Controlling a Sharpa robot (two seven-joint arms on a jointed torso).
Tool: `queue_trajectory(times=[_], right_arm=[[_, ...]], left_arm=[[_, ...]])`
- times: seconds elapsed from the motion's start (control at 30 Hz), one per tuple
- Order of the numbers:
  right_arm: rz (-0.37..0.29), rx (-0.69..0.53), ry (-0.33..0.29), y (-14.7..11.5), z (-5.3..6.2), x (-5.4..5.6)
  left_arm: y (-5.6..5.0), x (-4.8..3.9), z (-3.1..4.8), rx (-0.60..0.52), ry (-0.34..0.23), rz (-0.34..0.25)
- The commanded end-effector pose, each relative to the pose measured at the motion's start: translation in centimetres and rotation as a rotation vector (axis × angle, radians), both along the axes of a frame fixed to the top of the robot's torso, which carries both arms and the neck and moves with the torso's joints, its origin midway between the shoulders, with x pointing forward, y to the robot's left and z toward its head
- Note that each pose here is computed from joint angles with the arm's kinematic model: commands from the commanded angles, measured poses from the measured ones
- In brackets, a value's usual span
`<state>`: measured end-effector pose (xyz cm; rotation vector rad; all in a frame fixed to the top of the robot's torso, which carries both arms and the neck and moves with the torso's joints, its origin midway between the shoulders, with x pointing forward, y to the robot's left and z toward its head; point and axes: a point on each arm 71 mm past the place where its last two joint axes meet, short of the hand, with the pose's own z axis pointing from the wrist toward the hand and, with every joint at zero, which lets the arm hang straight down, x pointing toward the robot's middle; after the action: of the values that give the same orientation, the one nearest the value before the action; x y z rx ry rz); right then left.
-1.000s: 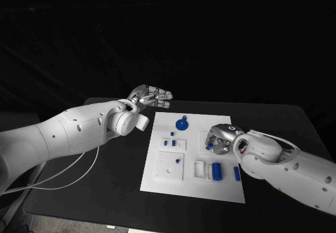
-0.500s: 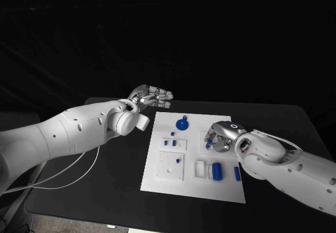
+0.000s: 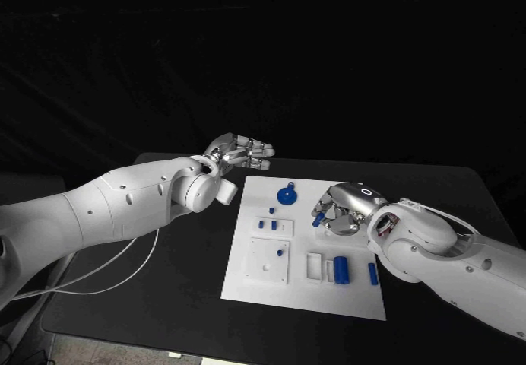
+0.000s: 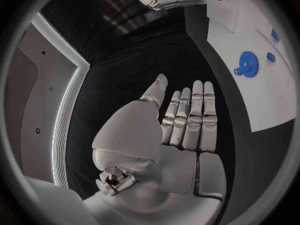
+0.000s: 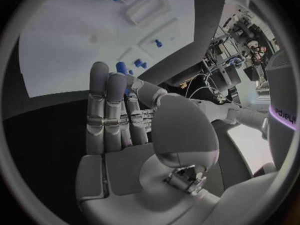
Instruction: Assemble the parts on the task board
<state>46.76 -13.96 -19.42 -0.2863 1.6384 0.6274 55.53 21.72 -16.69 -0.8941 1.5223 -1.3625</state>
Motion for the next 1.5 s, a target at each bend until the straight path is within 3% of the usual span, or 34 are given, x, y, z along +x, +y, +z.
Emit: queue_trajectory(times=[0.03, 0.33, 0.73, 1.13, 1.5], right_arm=[[0.048, 0.002, 0.006, 1.3, 0.2, -0.6], [0.126, -0.010, -0.007, 4.5, -0.5, -1.9], [0.248, -0.031, 0.007, 9.6, -3.3, -4.8], [0.253, -0.038, 0.007, 11.1, -5.5, -5.8], [0.244, -0.057, 0.015, 11.1, -6.3, -5.8]], left_arm=[[-0.4, -0.01, 0.11, -0.005, -0.004, -0.020], [-1.1, 0.00, 0.08, -0.008, -0.002, -0.033], [-1.9, 0.06, 0.01, -0.013, 0.000, -0.049], [-2.2, 0.09, -0.07, -0.013, 0.004, -0.057], [-2.1, 0.09, -0.14, -0.013, 0.008, -0.058]])
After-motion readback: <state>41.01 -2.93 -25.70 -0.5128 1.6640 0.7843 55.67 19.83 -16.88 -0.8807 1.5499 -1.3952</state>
